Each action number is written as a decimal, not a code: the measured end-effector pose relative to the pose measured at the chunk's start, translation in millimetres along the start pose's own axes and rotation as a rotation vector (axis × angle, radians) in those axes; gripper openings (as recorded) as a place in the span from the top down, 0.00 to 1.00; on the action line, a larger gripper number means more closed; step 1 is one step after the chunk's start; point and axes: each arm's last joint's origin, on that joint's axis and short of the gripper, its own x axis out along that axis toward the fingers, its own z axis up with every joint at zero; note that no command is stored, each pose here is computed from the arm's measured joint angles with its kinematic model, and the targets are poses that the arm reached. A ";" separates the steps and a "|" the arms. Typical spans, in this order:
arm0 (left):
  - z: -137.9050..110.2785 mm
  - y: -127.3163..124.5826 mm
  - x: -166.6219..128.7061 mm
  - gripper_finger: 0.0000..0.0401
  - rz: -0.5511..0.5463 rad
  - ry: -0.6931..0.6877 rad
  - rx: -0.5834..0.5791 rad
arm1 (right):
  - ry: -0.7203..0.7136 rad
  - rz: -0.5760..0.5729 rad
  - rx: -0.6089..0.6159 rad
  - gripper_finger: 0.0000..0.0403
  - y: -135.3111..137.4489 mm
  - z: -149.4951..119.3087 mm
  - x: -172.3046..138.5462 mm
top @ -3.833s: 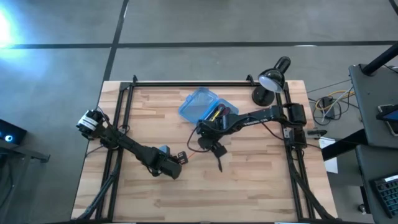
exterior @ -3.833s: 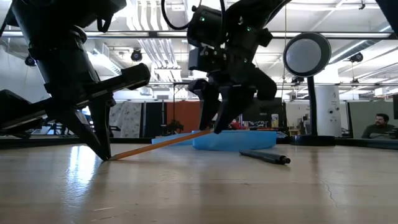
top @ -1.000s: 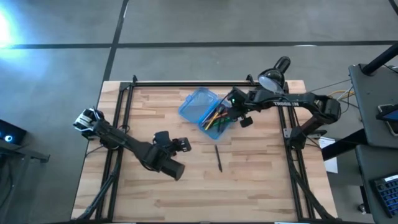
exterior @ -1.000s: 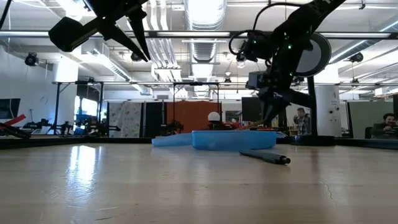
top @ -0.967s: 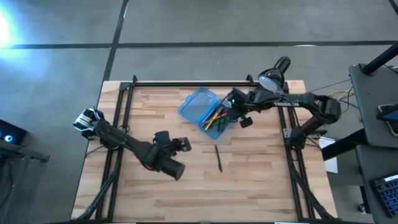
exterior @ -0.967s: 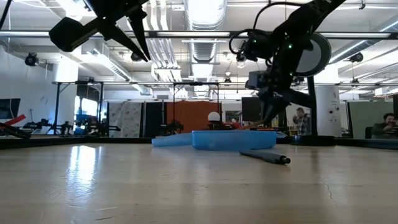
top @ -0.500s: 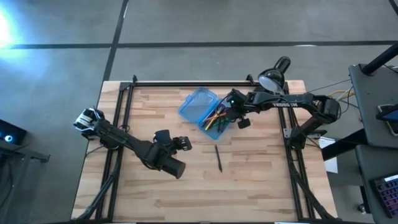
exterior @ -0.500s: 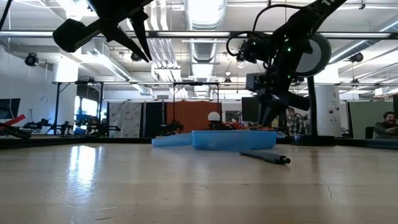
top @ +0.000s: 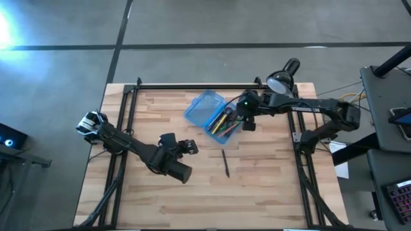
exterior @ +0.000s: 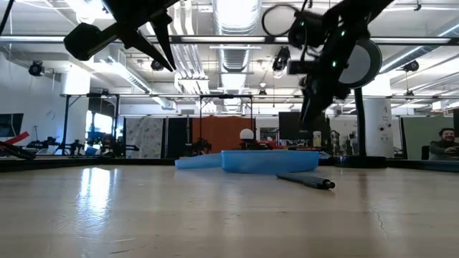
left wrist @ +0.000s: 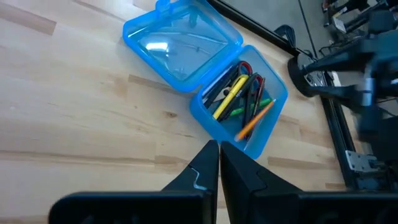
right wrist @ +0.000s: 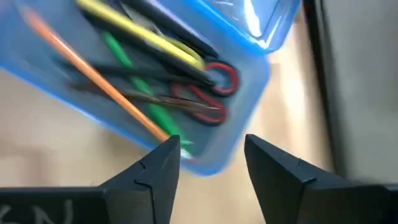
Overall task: Pick & place school supplies into a supply box
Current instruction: Put the black pen into the blue supply box, then return to Home Position
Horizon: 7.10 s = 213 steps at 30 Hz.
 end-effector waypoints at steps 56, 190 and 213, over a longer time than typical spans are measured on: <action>32.4 117.9 -29.0 1.00 -0.625 0.418 0.558 | 0.231 0.093 1.129 0.57 186.9 119.3 12.2; 181.0 151.4 -31.3 0.93 -1.329 0.416 0.282 | -0.895 0.418 0.704 0.58 47.3 -168.0 -175.6; 125.7 203.5 40.7 0.93 -1.198 0.412 0.262 | -1.129 0.449 0.793 0.58 72.8 -164.2 -110.8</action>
